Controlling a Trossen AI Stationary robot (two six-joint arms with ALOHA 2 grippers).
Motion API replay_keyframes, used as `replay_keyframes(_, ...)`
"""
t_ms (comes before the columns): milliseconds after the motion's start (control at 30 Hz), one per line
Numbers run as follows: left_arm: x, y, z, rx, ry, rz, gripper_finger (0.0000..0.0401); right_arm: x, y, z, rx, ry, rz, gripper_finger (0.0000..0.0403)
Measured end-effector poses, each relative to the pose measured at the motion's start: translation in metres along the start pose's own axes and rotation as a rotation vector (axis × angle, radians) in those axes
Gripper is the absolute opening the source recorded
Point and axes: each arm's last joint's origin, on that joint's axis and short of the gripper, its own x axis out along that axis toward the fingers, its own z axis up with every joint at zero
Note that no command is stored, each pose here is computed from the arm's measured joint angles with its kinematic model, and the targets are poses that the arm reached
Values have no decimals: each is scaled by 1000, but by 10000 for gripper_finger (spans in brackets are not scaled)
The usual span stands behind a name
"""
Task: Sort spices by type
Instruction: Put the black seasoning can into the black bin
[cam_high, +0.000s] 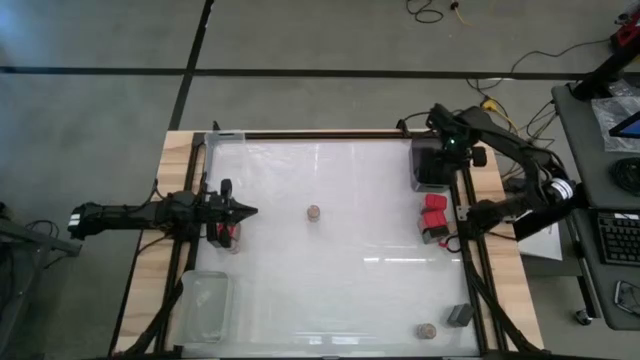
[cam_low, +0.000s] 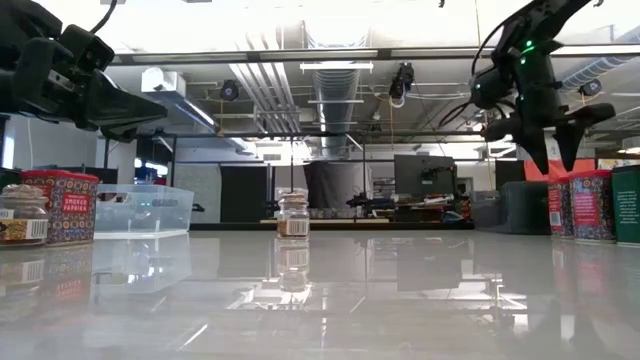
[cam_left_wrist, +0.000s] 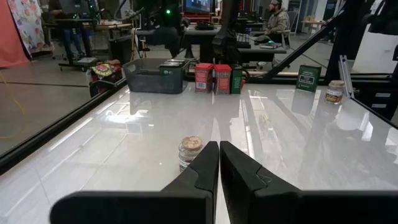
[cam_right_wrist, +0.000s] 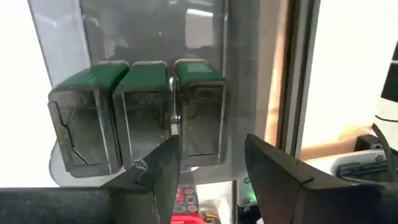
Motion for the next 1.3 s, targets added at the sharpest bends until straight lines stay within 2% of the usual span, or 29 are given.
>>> replay_keyframes(133, 0, 0, 0, 0, 0, 0, 0, -5, -5, -3, 74, -76, -46, 156)
replay_keyframes(333, 0, 0, 0, 0, 0, 0, 0, -2, -10, -5, 141, -148, -141, 113)
replay_keyframes(533, 0, 0, 0, 0, 0, 0, 0, 14, -10, -7, 119, -139, -165, 65)
replay_keyframes(700, 0, 0, 0, 0, 0, 0, 0, 25, -11, -10, 107, -107, -158, 41)
replay_keyframes(1300, 0, 0, 0, 0, 0, -1, 0, 24, -7, -9, 75, -104, -111, 29)
